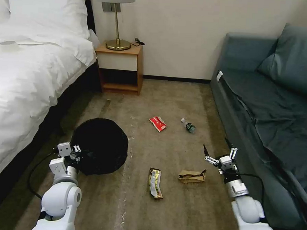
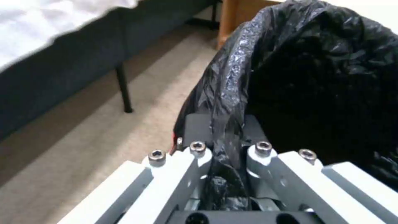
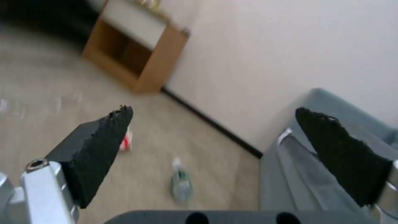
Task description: Pick up the trash bin, then pick up the garbage on the floor and place it into the trash bin.
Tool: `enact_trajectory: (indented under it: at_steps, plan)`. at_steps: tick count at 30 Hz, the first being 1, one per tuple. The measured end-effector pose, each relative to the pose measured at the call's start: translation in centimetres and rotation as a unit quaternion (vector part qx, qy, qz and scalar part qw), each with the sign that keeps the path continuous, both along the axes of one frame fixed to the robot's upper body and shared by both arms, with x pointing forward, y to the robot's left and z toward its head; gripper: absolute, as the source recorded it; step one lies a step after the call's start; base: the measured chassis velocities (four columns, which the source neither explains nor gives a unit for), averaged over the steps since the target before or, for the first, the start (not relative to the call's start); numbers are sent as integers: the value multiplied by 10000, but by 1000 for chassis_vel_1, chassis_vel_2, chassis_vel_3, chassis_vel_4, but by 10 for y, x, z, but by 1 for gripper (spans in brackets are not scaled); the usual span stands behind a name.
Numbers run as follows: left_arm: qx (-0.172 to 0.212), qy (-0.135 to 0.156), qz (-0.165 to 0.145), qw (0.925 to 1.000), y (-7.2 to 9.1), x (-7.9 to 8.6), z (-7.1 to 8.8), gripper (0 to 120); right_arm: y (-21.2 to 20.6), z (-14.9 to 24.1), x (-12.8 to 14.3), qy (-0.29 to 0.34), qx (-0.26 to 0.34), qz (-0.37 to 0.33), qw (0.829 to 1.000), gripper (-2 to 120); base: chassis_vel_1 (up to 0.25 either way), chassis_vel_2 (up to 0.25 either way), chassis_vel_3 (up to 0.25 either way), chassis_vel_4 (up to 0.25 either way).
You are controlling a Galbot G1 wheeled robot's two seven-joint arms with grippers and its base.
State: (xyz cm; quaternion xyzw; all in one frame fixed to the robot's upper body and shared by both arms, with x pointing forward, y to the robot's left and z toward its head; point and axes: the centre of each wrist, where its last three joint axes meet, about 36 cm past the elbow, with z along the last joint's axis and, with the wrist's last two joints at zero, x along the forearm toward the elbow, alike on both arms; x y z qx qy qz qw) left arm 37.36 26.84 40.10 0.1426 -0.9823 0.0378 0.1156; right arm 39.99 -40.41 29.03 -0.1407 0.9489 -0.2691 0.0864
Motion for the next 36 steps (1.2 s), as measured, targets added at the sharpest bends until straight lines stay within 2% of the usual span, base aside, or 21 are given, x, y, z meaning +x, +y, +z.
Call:
enact_trajectory:
  at_steps: [1,3,4,6,7,9,18,30,36]
  plan:
    - [-43,14,-180,9998,-13,14,-4,4,-36,10,-5,276,-206,-56,9994,100,0,0,0,0]
    - [-58,12,-248,9997,-18,18,-5,4,-46,11,-8,400,-233,-71,9989,100,0,0,0,0]
    - [-76,14,-318,9995,-23,21,-5,4,-59,10,-6,690,-293,25,9972,100,0,0,0,0]
    - [-79,13,-330,9994,-24,21,-5,4,-61,9,-5,778,-310,67,9965,100,0,0,0,0]
    - [-80,6,-329,9994,-25,21,-4,4,-67,3,0,1120,-390,264,9926,100,0,0,0,0]
    - [-72,-13,-303,9995,-25,22,-1,4,-69,-5,5,1369,-465,452,9885,100,0,0,0,0]
    - [36,-38,-102,9999,-14,24,5,4,-48,-29,15,1940,-487,1020,9745,100,0,0,0,0]
    - [8,-54,-49,10000,-17,28,6,4,-27,-51,30,2207,-687,1362,9633,100,0,0,0,0]
    - [8,-61,-40,10000,-17,29,7,4,-25,-72,29,2527,-955,1538,9505,100,0,0,0,0]
